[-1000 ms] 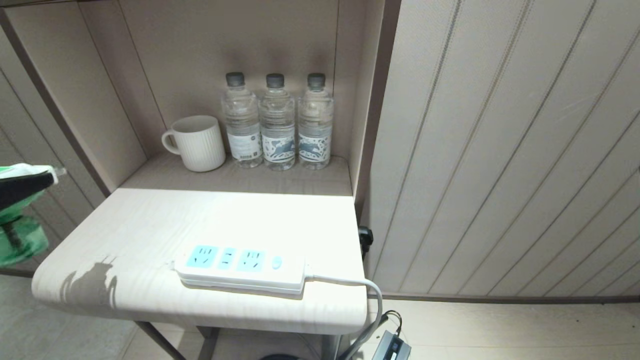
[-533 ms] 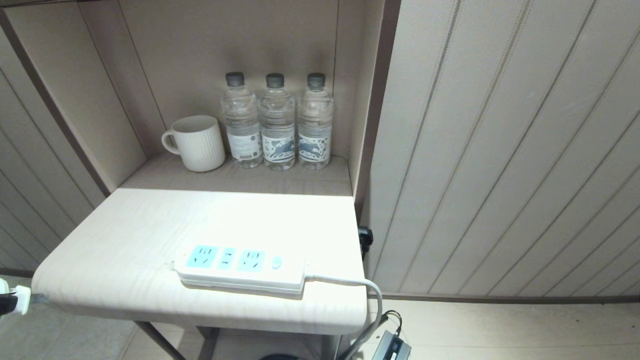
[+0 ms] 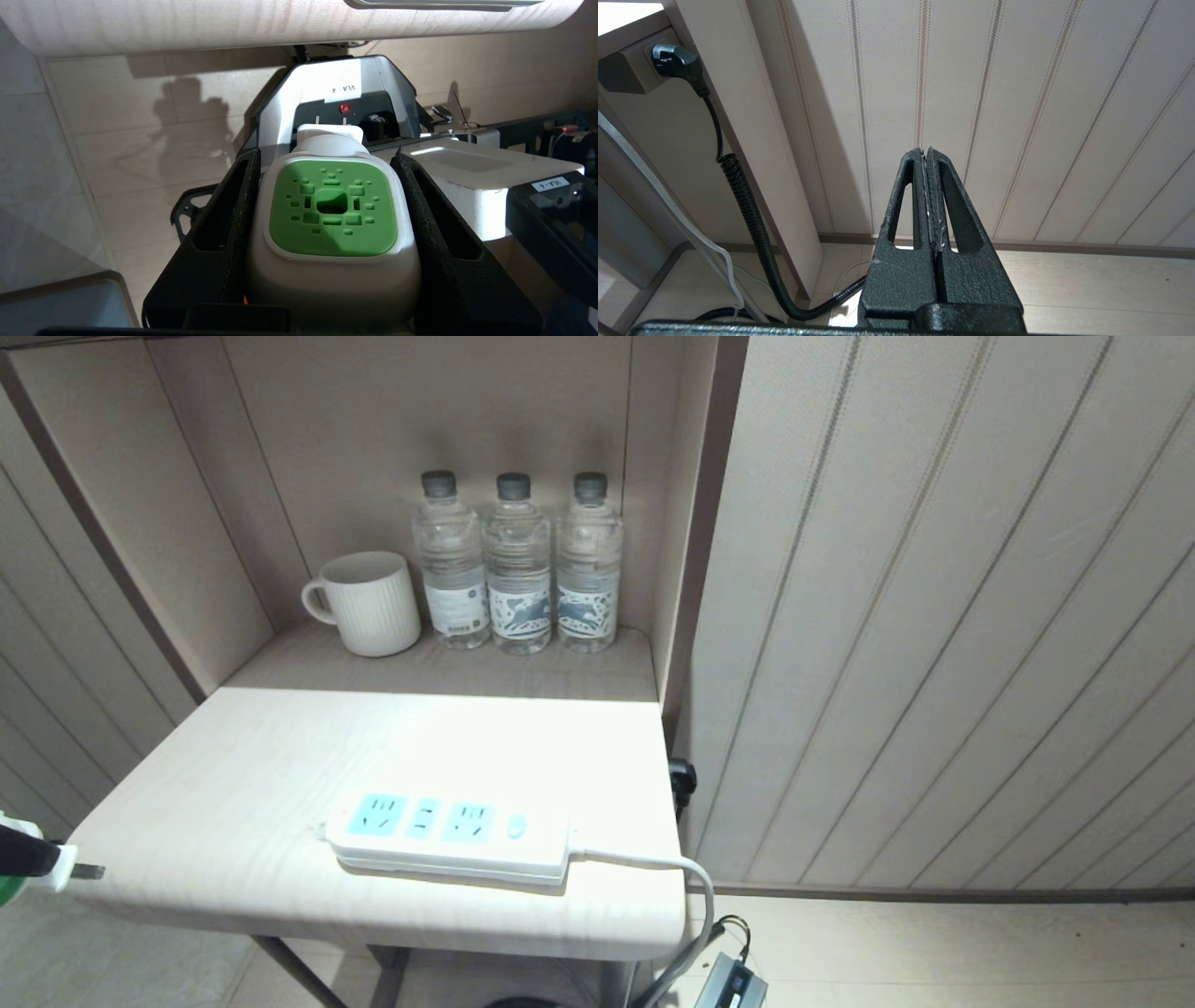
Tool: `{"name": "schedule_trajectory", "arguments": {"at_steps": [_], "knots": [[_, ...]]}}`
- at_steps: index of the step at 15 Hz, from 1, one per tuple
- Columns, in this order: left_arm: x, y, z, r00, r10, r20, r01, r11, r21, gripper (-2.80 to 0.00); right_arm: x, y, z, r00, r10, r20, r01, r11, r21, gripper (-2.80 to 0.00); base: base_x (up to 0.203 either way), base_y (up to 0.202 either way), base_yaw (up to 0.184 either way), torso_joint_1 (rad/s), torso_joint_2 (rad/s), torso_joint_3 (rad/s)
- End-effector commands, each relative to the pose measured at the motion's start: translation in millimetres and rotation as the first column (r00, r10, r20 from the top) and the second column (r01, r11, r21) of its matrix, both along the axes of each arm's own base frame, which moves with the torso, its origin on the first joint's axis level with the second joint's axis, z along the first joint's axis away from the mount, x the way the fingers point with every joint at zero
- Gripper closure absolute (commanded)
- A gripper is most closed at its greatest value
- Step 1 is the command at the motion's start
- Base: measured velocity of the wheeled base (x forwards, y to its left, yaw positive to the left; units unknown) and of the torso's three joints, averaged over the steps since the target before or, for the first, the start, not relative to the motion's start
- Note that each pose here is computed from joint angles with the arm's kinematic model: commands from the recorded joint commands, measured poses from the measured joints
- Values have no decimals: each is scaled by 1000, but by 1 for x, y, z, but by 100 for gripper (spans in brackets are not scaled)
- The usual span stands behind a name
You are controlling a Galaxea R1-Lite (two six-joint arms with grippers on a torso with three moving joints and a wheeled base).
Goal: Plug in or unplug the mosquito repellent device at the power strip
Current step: Insert the plug into the socket
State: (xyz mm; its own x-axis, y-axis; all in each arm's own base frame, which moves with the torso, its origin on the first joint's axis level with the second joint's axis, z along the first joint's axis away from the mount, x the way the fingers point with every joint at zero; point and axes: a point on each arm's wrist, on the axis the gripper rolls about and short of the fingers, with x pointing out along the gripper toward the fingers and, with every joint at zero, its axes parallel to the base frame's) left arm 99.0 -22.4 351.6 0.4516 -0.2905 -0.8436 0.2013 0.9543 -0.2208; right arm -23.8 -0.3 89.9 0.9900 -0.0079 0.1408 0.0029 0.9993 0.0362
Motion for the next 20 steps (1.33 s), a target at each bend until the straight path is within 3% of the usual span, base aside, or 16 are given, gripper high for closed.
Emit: {"name": "schedule_trajectory", "arguments": {"at_steps": [1,5,9,13,16,20], "knots": [[6,-2,-5,997,-6,-75,7,1000,11,0,0,0,0,1000,0,1,0,1000,0,0,0,0,0,0,0,0],[10,-8,-7,994,-33,-102,34,999,0,0,0,0,0,1000,-1,1,1,1000,2,0,0,0,0,0,0,0],[25,-36,-14,979,-78,-188,73,997,-30,0,0,0,0,1000,-1,1,1,1000,0,0,0,0,0,0,0,0],[33,-57,-19,979,-35,-203,37,999,5,0,0,0,0,1000,-1,1,1,1000,0,0,0,0,0,17,-44,-29],[30,-69,-22,976,-40,-212,49,998,35,0,0,0,0,1000,-1,1,1,1000,0,0,0,0,0,141,-366,-226],[29,-77,-26,968,-75,-238,85,996,34,0,0,0,0,1000,0,1,0,1000,2,0,0,0,0,194,-472,-278]]}}
